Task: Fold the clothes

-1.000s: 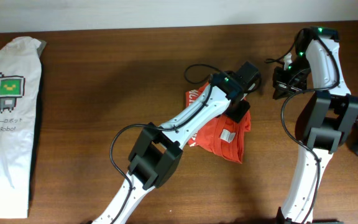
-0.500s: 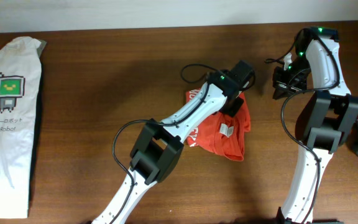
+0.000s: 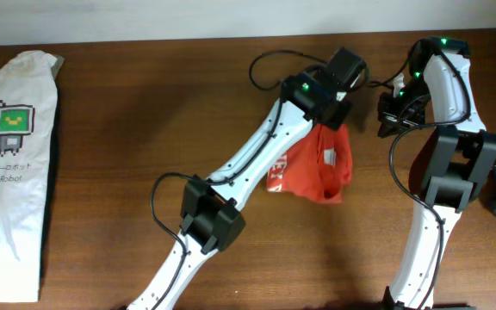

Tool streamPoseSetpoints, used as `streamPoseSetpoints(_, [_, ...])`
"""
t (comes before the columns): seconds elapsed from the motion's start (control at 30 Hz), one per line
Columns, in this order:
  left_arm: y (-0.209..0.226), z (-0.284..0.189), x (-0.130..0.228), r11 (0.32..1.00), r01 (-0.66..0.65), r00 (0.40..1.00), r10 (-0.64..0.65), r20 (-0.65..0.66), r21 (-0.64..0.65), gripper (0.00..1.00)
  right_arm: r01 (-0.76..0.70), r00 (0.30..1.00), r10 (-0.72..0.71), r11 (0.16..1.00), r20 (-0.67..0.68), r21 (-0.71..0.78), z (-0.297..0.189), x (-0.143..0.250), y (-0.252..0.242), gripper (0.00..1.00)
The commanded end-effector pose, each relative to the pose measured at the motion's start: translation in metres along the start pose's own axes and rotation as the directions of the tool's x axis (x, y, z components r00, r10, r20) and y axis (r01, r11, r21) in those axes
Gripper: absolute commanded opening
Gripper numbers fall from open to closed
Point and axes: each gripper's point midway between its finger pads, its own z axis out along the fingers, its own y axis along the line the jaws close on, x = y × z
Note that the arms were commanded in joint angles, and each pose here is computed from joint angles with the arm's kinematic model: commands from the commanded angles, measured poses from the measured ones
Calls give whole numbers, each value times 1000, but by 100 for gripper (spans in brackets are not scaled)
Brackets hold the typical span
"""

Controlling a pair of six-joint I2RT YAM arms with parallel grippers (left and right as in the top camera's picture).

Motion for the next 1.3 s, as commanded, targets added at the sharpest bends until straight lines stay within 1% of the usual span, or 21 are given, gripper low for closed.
streamPoseSetpoints(0.0, [9,-18,-23,999,31,996,-29,79,-13,0,4,1000,-4,1000,-8,6,1,2,0,9])
streamPoseSetpoints(0.1, [18,-18,-27,999,40,995,-36,92,-37,0,5,1000,-5,1000,-6,1,1,1,1,9])
streamPoseSetpoints(0.17, [15,-9,-25,999,39,995,-38,89,-19,0,5,1000,-5,1000,-6,-1,1,1,2,9])
streamPoseSetpoints(0.27, [-8,16,-15,995,29,998,-34,52,98,0,5,1000,-5,1000,-6,-1,1,1,2,9])
streamPoseSetpoints(0.43, [-58,56,19,978,-11,999,19,-36,208,0,5,1000,-5,1000,-6,1,1,1,2,9])
streamPoseSetpoints(0.6, [-97,63,30,968,-61,997,71,-35,242,0,-23,1000,23,1000,0,3,-1,-1,-12,8])
streamPoseSetpoints(0.67, [-100,63,31,968,-67,996,78,-35,242,0,-46,999,46,998,-3,-40,-3,0,-15,8])
streamPoseSetpoints(0.7, [-100,63,31,969,-67,996,77,-34,238,3,-49,999,49,998,-3,-43,-4,-1,-16,8])
streamPoseSetpoints(0.73, [-98,64,30,970,-65,997,76,-34,235,43,-51,999,51,998,-2,-44,-4,-1,-16,8])
streamPoseSetpoints(0.77, [-95,64,30,971,-63,997,73,-34,231,57,-50,999,50,998,-2,-44,-4,-1,-16,8])
streamPoseSetpoints(0.8, [-87,66,28,977,-59,997,66,-31,204,99,-50,999,50,998,-1,-44,-4,-1,-16,8])
streamPoseSetpoints(0.87, [-55,70,22,991,-28,999,32,-26,133,99,-59,998,60,997,11,-47,-5,-4,-21,8])
streamPoseSetpoints(0.93, [-26,69,14,994,9,1000,-7,-15,109,99,-73,997,74,996,20,-51,-7,-6,-28,8])
streamPoseSetpoints(1.0, [7,58,-1,995,53,998,-54,14,84,99,-95,995,96,994,25,-57,-9,-8,-38,8])
streamPoseSetpoints(1.03, [47,40,-14,993,102,994,-104,44,52,99,-129,991,131,989,28,-65,-12,-8,-53,8])
streamPoseSetpoints(1.07, [69,32,-18,991,128,990,-129,56,25,99,-147,989,149,987,25,-69,-13,-7,-60,8])
streamPoseSetpoints(1.1, [101,21,-19,986,164,985,-161,65,-31,99,-173,985,174,982,14,-81,-15,-4,-68,4])
streamPoseSetpoints(1.13, [144,10,-12,975,203,979,-199,52,-85,99,-198,980,199,972,-8,-130,-18,1,-70,4])
streamPoseSetpoints(1.17, [173,7,-2,964,241,971,-239,28,-114,99,-194,981,194,969,-17,-155,-20,3,-69,4])
streamPoseSetpoints(1.2, [199,5,11,951,278,960,-281,0,-138,99,-169,986,166,967,-31,-189,-22,7,-65,4])
streamPoseSetpoints(1.27, [247,-3,41,920,361,926,-373,-63,-152,99,-90,996,76,946,-56,-311,-28,17,-43,4])
